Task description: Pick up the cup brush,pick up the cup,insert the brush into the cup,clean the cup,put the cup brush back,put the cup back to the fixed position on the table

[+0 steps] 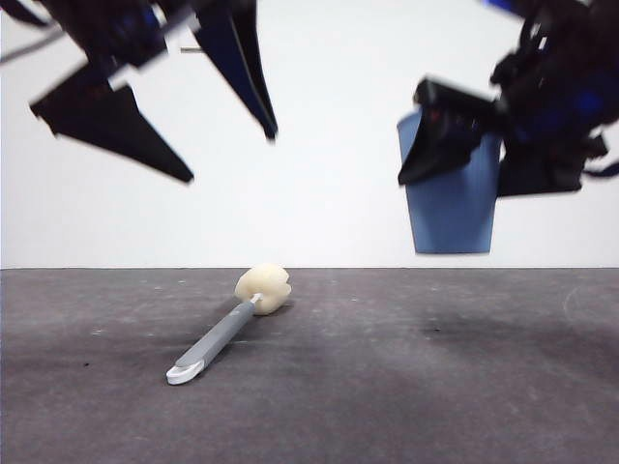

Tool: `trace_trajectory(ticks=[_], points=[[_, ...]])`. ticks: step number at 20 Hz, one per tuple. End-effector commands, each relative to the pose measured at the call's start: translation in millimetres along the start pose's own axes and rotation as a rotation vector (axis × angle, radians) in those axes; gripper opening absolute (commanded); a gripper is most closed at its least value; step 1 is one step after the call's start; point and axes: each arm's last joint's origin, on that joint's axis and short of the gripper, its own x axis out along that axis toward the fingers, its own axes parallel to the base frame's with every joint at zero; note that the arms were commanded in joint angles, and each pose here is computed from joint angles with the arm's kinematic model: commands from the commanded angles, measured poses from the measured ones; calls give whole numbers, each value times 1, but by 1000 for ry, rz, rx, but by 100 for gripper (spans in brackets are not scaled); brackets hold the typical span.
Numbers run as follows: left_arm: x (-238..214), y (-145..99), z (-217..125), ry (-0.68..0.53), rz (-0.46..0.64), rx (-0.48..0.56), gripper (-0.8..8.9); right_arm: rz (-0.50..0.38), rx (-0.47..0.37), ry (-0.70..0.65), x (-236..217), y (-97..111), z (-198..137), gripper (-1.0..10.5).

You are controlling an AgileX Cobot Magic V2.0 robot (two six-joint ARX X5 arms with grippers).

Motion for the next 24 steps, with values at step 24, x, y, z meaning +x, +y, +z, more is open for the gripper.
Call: trace_trajectory(ticks=[24], points=[[-39,-7,-13,-10,-73,59,408,47,-48,161,64,-30,-68,270]])
